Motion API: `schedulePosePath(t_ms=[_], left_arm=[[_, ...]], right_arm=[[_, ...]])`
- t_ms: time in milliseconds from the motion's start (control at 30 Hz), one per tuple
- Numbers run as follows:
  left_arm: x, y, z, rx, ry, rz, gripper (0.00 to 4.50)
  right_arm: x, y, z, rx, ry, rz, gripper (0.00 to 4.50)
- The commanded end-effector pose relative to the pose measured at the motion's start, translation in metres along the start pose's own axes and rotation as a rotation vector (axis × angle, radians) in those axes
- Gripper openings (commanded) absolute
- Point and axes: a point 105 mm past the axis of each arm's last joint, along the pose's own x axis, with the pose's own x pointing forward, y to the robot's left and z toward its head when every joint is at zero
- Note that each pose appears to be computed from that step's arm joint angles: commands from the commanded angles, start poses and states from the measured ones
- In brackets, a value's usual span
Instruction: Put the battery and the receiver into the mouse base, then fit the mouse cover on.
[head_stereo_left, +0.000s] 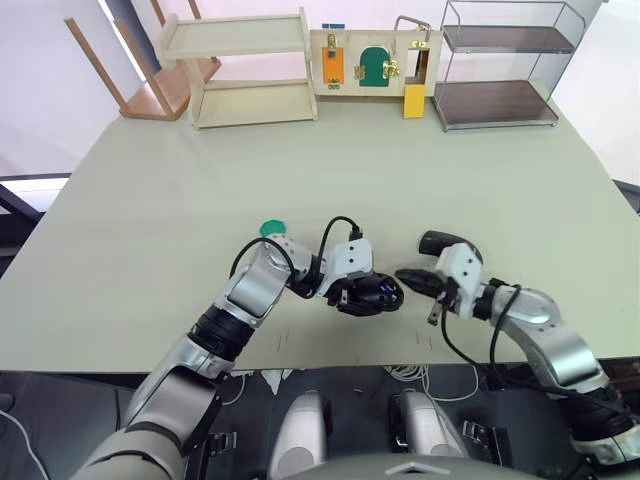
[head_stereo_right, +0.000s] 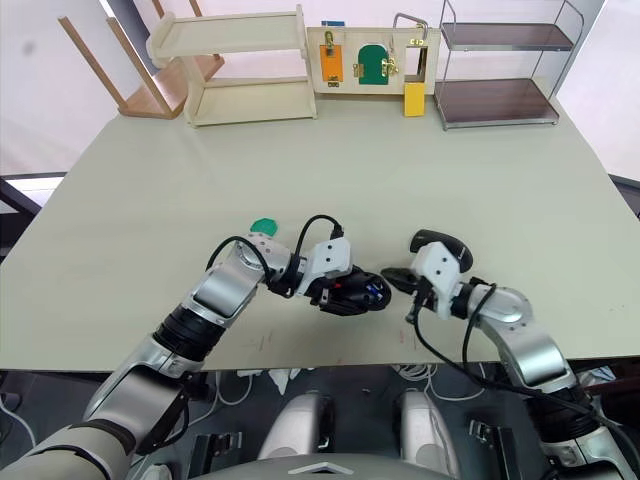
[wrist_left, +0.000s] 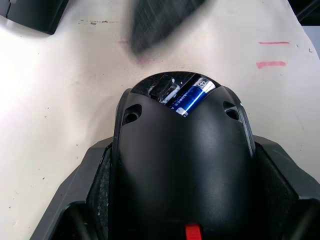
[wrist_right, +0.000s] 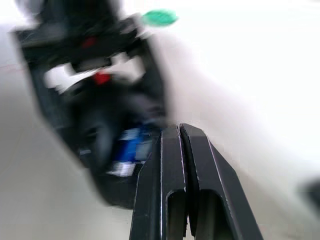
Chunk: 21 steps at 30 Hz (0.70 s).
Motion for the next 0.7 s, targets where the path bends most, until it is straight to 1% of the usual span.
schedulePosePath(t_ms=[33,167,267,300,367,433,467,533,567,700], left_arm=[[0.006,-0.008,-0.019,-0.065,0.048,-0.046,2.97],[0.006,-0.009,-0.019,-0.065,0.048,-0.043,2.97],[0.006,-0.009,-0.019,-0.064,0.047,-0.041,2.97],[0.006,-0.009,-0.019,-0.064,0.046,-0.039,2.97],[0.007,-0.009,-0.018,-0.061,0.045,-0.035,2.97],[0.007,-0.008,-0.018,-0.055,0.045,-0.030,2.97],[0.007,-0.008,-0.018,-0.054,0.044,-0.028,2.97],[0.007,-0.007,-0.017,-0.053,0.044,-0.023,2.97],[0.007,-0.007,-0.017,-0.052,0.044,-0.022,2.97],[0.006,-0.006,-0.017,-0.054,0.045,-0.011,2.97]], right_arm=[[-0.016,0.001,0.010,-0.035,-0.054,0.007,0.05],[-0.044,0.009,-0.002,-0.031,-0.037,0.078,0.05],[-0.062,0.011,-0.008,0.004,-0.032,0.097,0.05],[-0.068,0.010,-0.009,0.026,-0.040,0.097,0.62],[-0.077,0.009,-0.007,0.052,-0.075,0.096,1.35],[-0.085,0.008,-0.006,0.088,-0.109,0.100,2.56],[-0.089,0.010,-0.005,0.126,-0.123,0.115,3.02],[-0.095,0.009,-0.007,0.109,-0.130,0.107,3.91],[-0.097,0.009,-0.008,0.094,-0.127,0.104,4.49],[-0.103,0.009,-0.012,0.076,-0.130,0.091,4.49]])
